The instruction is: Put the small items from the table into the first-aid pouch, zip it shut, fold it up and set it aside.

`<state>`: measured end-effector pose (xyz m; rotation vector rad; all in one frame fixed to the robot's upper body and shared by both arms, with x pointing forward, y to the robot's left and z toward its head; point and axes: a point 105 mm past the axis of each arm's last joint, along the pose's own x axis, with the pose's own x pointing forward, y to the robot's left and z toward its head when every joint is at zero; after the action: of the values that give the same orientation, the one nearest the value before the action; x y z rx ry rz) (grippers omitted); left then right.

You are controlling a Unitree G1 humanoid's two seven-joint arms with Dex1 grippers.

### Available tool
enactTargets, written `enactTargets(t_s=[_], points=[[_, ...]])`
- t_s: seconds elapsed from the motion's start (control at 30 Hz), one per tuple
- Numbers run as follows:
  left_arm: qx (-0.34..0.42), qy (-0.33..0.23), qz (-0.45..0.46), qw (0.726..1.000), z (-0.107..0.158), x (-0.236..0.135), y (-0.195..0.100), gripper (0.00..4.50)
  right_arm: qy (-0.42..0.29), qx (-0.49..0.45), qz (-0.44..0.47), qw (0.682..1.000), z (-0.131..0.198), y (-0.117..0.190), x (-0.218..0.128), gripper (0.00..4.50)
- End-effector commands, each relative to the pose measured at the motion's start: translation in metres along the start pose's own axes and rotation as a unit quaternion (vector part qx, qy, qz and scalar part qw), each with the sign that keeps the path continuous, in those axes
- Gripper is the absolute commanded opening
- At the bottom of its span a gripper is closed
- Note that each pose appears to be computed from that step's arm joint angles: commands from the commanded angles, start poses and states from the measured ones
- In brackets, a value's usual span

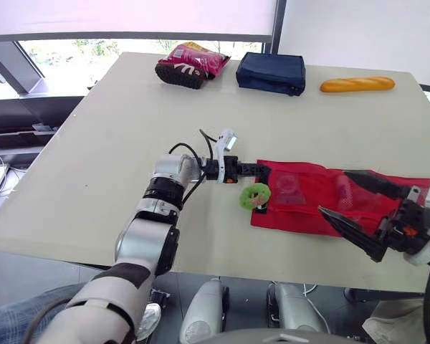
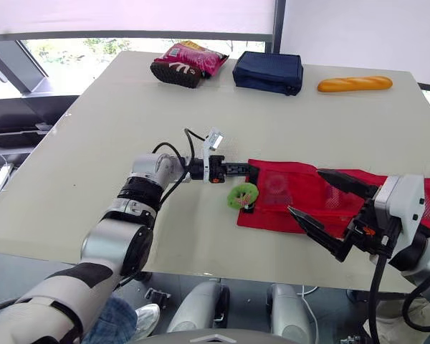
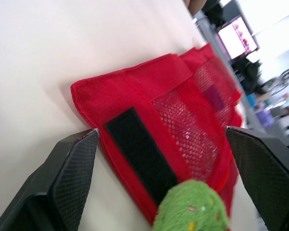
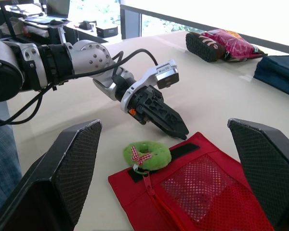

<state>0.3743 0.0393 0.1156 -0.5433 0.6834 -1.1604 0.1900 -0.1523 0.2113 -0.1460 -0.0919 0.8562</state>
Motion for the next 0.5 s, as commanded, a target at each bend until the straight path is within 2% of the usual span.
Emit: enactTargets(t_s=[0.03, 0.13, 0.17, 0.2, 0.33, 0.5], points=[[-0.013, 0.002, -0.019, 1.0, 0.0005, 0.0071, -0.0076, 3.8, -0.017, -0.019, 0.005, 1.0, 0.0084, 0.0047, 0.0, 4.5], [-0.02, -0.003, -0.025, 0.999, -0.0003, 0.007, -0.0084, 2.44, -0.017, -0.02, 0.001, 1.0, 0.0077, 0.004, -0.0003, 4.5], [-0.023, -0.004, -0.028, 0.999, -0.0005, 0.0071, -0.0091, 2.11, -0.018, -0.02, 0.001, 1.0, 0.0074, 0.004, -0.0002, 4.5], [-0.024, -0.007, -0.03, 0.999, -0.0001, 0.0069, -0.0094, 1.57, -0.018, -0.02, 0.0, 1.0, 0.0073, 0.0038, 0.0002, 4.5], [-0.029, -0.018, -0.035, 0.999, 0.0033, 0.0054, -0.0117, 0.13, -0.02, -0.02, -0.001, 1.0, 0.0077, 0.0036, 0.0009, 4.5], [-0.029, -0.035, -0.036, 0.998, 0.0084, -0.0026, -0.0123, 0.13, -0.021, -0.018, 0.004, 1.0, 0.0068, 0.0043, 0.0035, 4.5]])
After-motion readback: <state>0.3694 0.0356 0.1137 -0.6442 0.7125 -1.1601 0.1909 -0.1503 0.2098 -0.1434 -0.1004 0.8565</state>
